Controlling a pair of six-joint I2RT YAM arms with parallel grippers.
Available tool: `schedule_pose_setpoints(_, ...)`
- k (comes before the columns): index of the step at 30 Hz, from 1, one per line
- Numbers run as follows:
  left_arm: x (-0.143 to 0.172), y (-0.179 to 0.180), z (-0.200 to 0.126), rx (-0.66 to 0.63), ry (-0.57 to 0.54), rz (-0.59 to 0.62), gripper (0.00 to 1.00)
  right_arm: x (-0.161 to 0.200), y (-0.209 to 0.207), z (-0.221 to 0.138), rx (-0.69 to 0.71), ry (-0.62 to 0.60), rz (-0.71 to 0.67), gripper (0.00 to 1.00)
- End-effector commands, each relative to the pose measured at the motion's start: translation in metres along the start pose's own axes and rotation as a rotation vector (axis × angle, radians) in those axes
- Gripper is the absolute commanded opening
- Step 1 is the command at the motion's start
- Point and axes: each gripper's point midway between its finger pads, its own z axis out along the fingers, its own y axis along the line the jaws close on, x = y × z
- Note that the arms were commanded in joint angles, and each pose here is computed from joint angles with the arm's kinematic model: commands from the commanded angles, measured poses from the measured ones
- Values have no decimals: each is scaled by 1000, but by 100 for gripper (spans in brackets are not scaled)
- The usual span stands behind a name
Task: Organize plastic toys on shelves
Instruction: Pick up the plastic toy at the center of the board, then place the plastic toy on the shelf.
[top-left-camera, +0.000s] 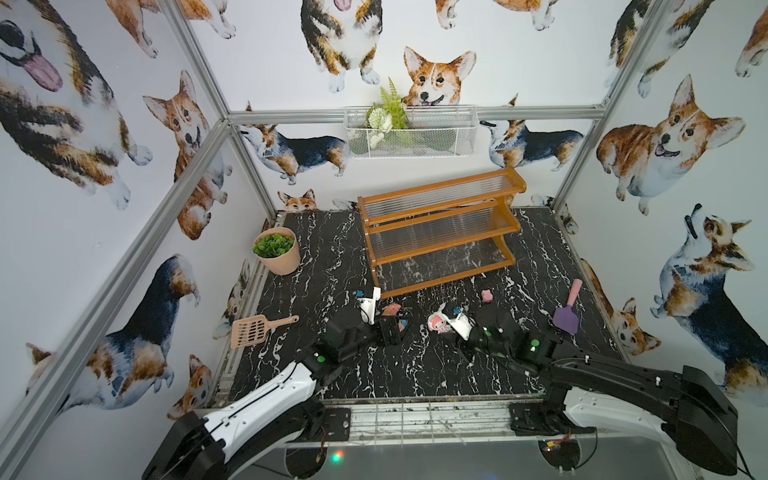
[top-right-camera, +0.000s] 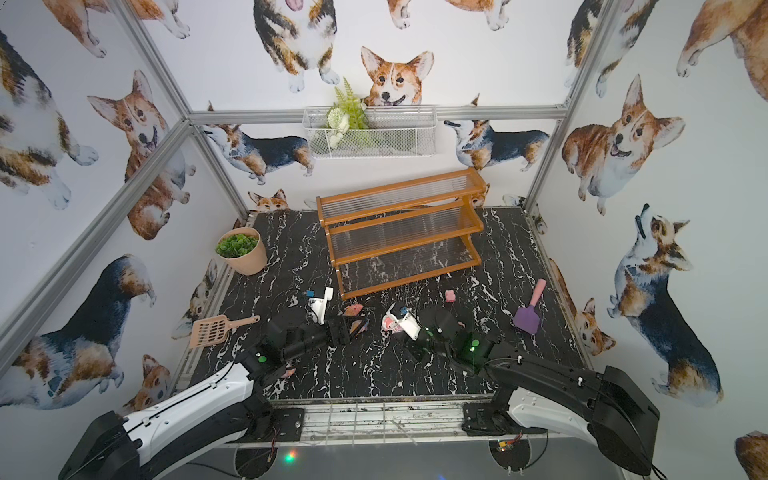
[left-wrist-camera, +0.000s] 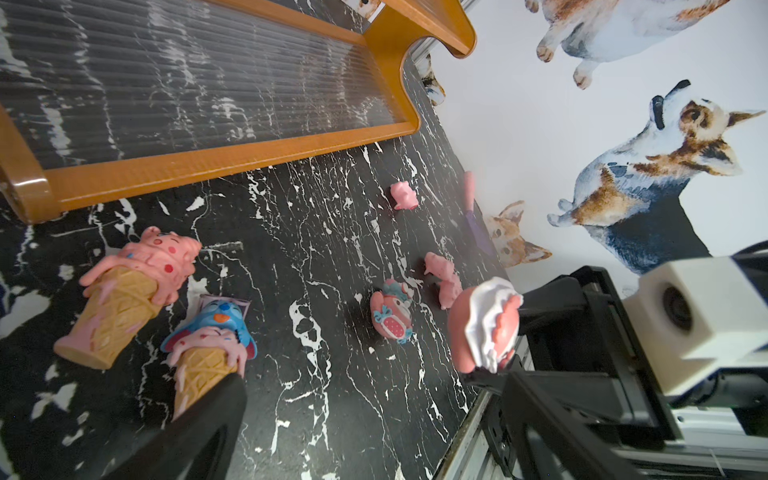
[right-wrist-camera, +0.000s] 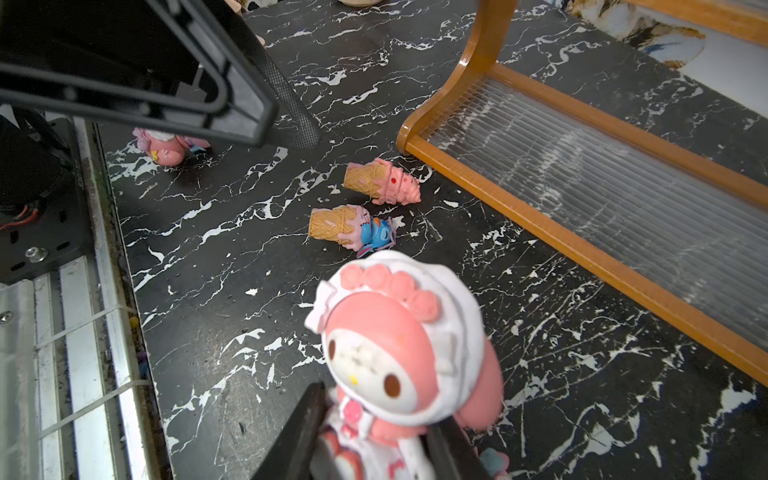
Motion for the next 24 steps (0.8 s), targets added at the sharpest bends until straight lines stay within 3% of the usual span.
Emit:
schedule_pose_setpoints(1,-10,-14,1,49,-21,44,100,-11,-4,-5,-13,-30,46,38)
schedule_pose_setpoints(6,-18,-8,4,5,-28,81,100,-45,-21,-22,-34,-125,130,38)
schedule_pose_setpoints(12,-22,6,5,-44,-34,93,99,-93,-31,-36,-35,-168,130,38)
schedule_pose_setpoints(24,-26,24,-26,-122,-124,103,100,-204,-39,-22,-92,-216,103,39)
